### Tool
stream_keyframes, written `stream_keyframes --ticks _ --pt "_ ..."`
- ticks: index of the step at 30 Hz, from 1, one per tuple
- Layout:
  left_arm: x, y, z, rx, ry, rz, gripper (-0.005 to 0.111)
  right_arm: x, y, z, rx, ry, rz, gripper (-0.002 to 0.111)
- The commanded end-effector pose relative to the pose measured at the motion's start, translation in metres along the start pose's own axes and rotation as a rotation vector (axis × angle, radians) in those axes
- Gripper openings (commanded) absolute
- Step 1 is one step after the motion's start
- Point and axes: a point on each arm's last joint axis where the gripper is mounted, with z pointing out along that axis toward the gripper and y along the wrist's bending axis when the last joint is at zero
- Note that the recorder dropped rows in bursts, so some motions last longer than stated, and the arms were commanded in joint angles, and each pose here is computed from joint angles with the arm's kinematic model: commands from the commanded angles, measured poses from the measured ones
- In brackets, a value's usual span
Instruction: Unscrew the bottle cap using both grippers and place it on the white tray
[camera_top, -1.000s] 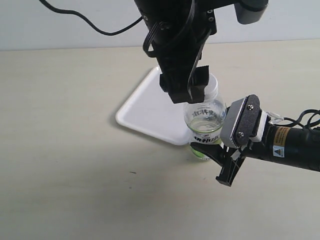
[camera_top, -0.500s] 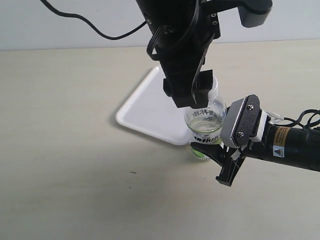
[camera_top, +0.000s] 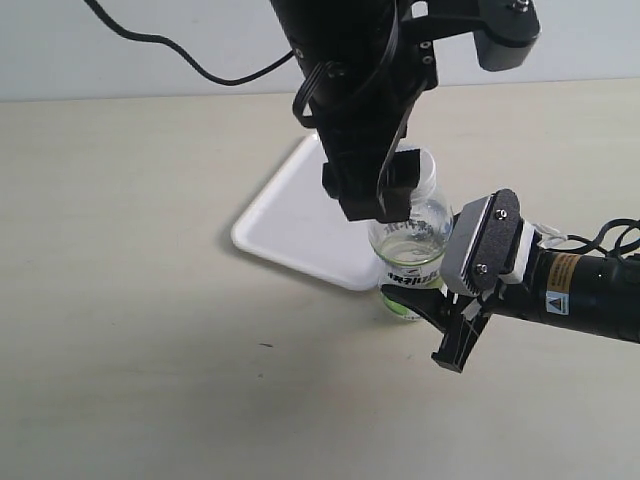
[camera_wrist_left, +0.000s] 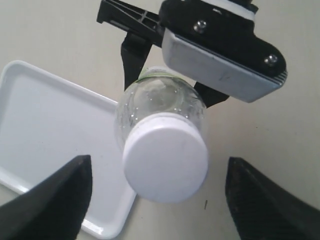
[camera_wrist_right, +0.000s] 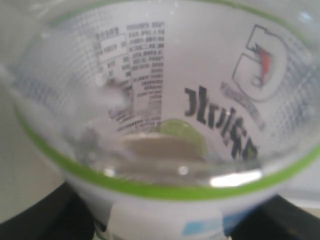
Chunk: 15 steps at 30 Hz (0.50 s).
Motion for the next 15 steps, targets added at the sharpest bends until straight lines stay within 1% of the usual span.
stream_keyframes --ticks 1,7,9,15 --pt "-0.0015 0.0009 -0.0124 -0.034 -0.036 0.004 0.071 0.0075 0.0008 -0.0004 -0.009 0.079 0.0 0.0" --pt "-0.0034 0.0017 -0.0126 -0.043 -0.057 0.001 0.071 0.0075 0.0008 -0.0004 -0.009 0.079 0.008 0.0" --pt "-0.0054 0.001 -0.0127 -0.035 -0.078 -0.007 0.071 0.0075 0.0008 -0.0004 -0.009 0.079 0.008 0.0" --pt "-0.0063 0.0001 -0.0127 -0.025 -0.089 -0.013 0.071 0.0075 0.0008 -0.0004 -0.009 0.079 0.008 0.0"
